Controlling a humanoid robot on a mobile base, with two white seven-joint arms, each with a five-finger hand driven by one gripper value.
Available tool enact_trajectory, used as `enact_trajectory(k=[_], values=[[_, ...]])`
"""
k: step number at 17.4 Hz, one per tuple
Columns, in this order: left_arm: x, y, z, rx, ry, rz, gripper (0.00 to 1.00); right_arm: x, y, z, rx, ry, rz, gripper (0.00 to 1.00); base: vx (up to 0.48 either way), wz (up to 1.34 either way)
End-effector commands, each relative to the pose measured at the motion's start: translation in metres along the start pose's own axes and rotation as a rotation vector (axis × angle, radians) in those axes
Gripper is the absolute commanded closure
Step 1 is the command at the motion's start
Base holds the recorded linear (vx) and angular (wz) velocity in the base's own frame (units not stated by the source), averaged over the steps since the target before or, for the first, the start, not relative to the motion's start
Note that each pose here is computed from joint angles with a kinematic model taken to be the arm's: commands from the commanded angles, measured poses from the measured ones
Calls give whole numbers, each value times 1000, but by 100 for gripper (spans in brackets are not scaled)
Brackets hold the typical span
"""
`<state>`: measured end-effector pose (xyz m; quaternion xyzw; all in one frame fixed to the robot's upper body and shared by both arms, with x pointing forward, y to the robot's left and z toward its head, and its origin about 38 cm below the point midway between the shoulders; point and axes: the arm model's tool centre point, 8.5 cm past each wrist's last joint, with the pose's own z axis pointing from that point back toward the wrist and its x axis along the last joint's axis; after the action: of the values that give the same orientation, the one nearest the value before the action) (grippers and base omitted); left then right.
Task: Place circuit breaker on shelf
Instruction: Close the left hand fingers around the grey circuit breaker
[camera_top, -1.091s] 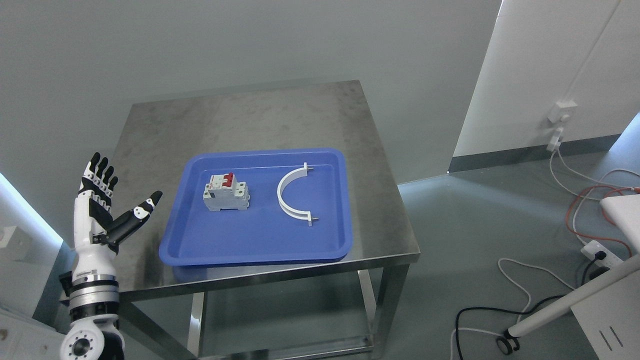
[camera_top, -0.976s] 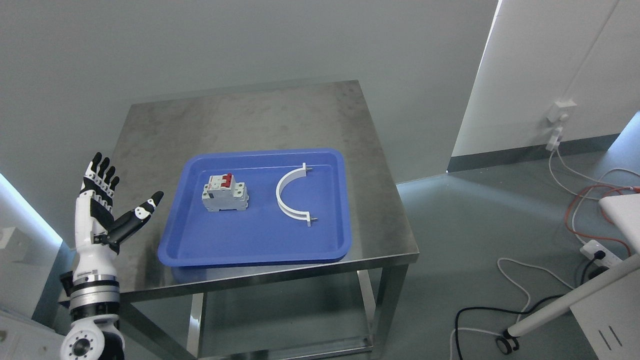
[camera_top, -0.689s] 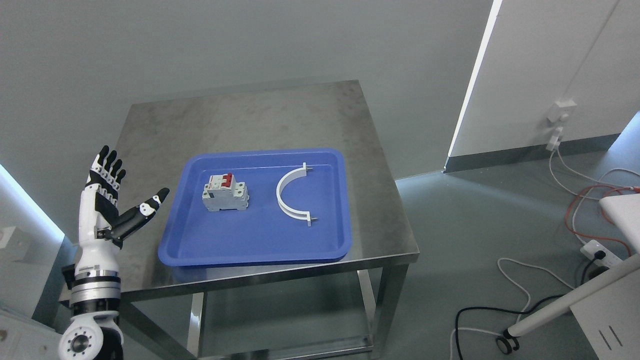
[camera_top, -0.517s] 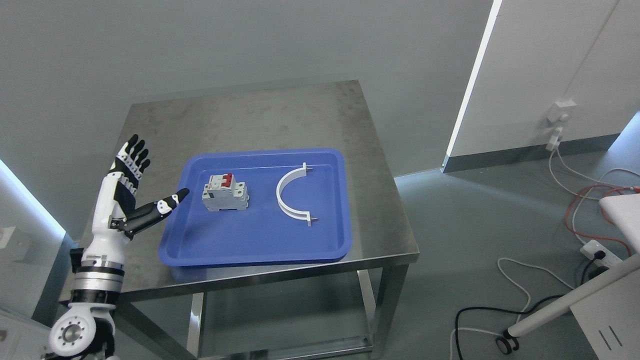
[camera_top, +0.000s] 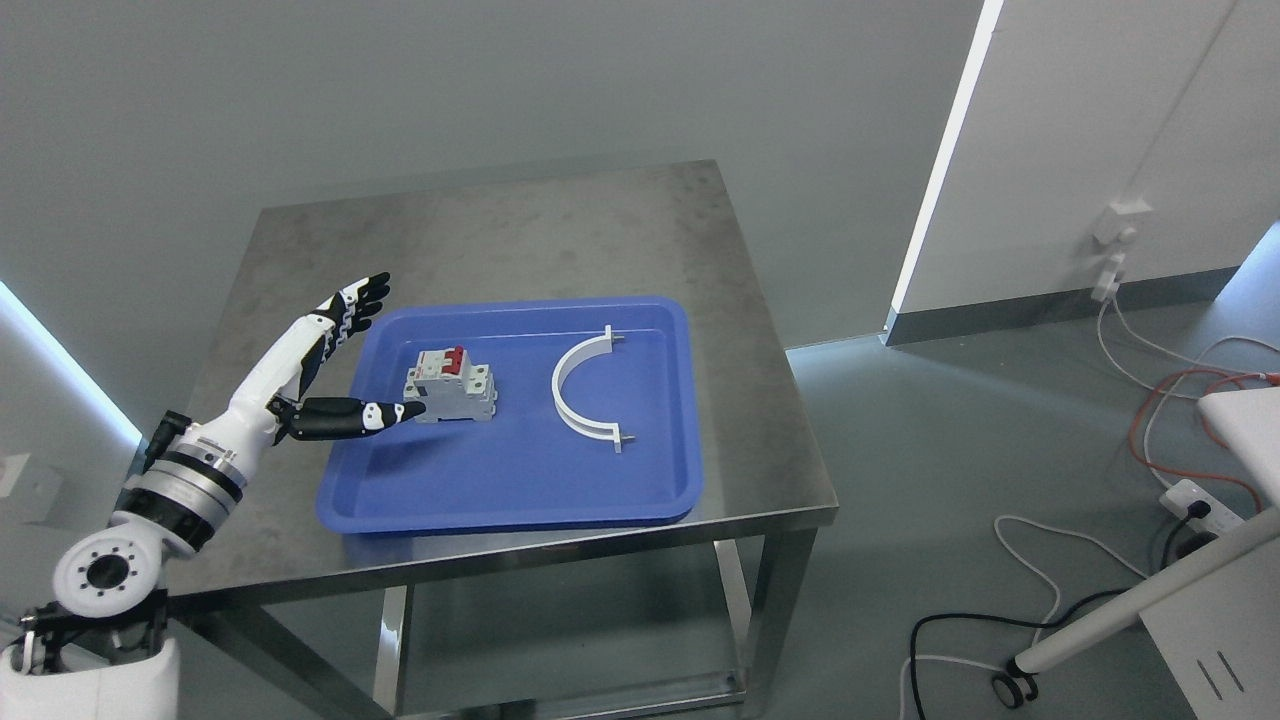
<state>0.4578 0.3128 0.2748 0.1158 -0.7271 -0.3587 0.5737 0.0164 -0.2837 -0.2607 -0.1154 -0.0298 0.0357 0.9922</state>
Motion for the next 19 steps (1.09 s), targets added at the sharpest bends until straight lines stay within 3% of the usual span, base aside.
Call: enact_trajectory(k=[1, 5, 12, 15, 16, 17, 18, 19], values=[[-23, -7, -10, -156, 178, -232, 5, 1, -10, -1, -15, -16, 21, 0, 0, 0], [-25, -20, -26, -158, 181, -188, 19, 1, -10, -1, -14, -16, 21, 0, 0, 0], [-14, -49, -45, -107, 105, 16, 66, 1, -10, -1, -14, -16, 21, 0, 0, 0], [-14, -50, -45, -62, 88, 79, 79, 1, -10, -1, -14, -16, 21, 0, 0, 0], [-16, -47, -44, -45, 91, 84, 77, 1, -10, -1, -15, -16, 21, 0, 0, 0], [-21, -48, -45, -35, 108, 91, 62, 1, -10, -1, -15, -16, 21, 0, 1, 20], [-22, -45, -46, -8, 117, 97, 35, 1, -10, -1, -14, -16, 21, 0, 1, 20], [-23, -41, -47, 32, 131, 107, 24, 1, -10, -1, -14, -16, 21, 0, 0, 0]])
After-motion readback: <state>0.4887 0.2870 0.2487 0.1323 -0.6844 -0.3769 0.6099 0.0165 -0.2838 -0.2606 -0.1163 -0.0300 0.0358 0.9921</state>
